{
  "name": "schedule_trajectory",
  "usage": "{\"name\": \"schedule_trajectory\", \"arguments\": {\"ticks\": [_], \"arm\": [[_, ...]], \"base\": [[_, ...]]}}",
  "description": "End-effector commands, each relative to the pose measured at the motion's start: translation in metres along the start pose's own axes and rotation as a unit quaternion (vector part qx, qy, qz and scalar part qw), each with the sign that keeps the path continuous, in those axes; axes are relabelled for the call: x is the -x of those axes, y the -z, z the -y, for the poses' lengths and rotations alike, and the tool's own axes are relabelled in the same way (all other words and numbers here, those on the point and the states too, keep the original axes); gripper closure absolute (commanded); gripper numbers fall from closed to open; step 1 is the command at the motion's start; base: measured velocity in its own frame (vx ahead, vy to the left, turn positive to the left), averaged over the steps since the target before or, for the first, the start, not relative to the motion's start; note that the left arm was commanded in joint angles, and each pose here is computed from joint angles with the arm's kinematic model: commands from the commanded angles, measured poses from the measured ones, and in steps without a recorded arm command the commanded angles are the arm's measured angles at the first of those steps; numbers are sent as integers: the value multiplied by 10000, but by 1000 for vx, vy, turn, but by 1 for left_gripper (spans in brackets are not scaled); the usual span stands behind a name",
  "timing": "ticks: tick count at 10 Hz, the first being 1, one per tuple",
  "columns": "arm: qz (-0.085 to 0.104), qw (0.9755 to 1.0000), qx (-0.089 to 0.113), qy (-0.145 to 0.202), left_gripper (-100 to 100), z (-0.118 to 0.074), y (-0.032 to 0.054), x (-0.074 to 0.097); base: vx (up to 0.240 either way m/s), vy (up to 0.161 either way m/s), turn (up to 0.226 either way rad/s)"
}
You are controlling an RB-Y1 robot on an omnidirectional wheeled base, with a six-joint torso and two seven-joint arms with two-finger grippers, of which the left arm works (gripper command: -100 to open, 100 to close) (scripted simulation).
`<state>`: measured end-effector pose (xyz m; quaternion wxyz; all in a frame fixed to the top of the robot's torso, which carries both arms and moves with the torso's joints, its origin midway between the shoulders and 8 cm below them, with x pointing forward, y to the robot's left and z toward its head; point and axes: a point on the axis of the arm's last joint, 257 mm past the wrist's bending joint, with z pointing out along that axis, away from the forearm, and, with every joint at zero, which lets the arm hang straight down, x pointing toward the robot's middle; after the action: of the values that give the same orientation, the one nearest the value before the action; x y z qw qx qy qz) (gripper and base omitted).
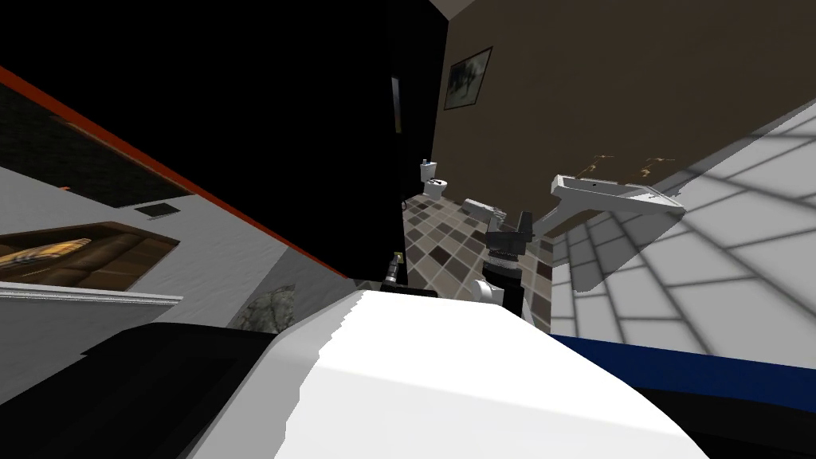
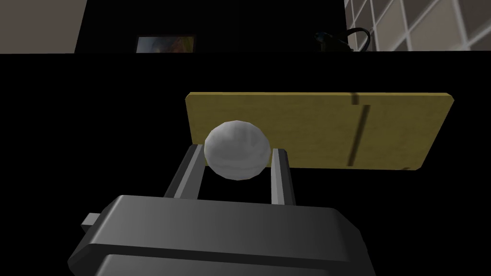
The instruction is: Push the door open
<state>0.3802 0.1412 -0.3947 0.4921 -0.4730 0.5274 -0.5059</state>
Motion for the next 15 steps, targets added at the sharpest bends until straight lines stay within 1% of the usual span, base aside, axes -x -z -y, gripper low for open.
{"name": "schedule_trajectory", "arguments": {"ticks": [1, 2, 3, 6, 9, 11, 14, 15], "arm": [[11, 10000, -6, 3, 100, 3, 1, 11], [11, 10000, -6, 3, 100, 3, 1, 11], [90, 9999, 31, -94, 100, -37, 8, 181], [271, 9995, 39, -159, 100, -49, -6, 420], [510, 9986, 30, -119, 100, -37, -33, 612], [673, 9977, 19, -31, 100, -23, -54, 684], [905, 9957, 1, 180, 100, 2, -87, 706], [888, 9960, 29, 111, 100, -33, -54, 750]], "base": [[-8, -1, 3], [0, 0, 0], [106, -70, 48], [179, -80, 66], [202, -95, 83], [183, -91, 75], [157, -90, 86], [58, -33, 42]]}}
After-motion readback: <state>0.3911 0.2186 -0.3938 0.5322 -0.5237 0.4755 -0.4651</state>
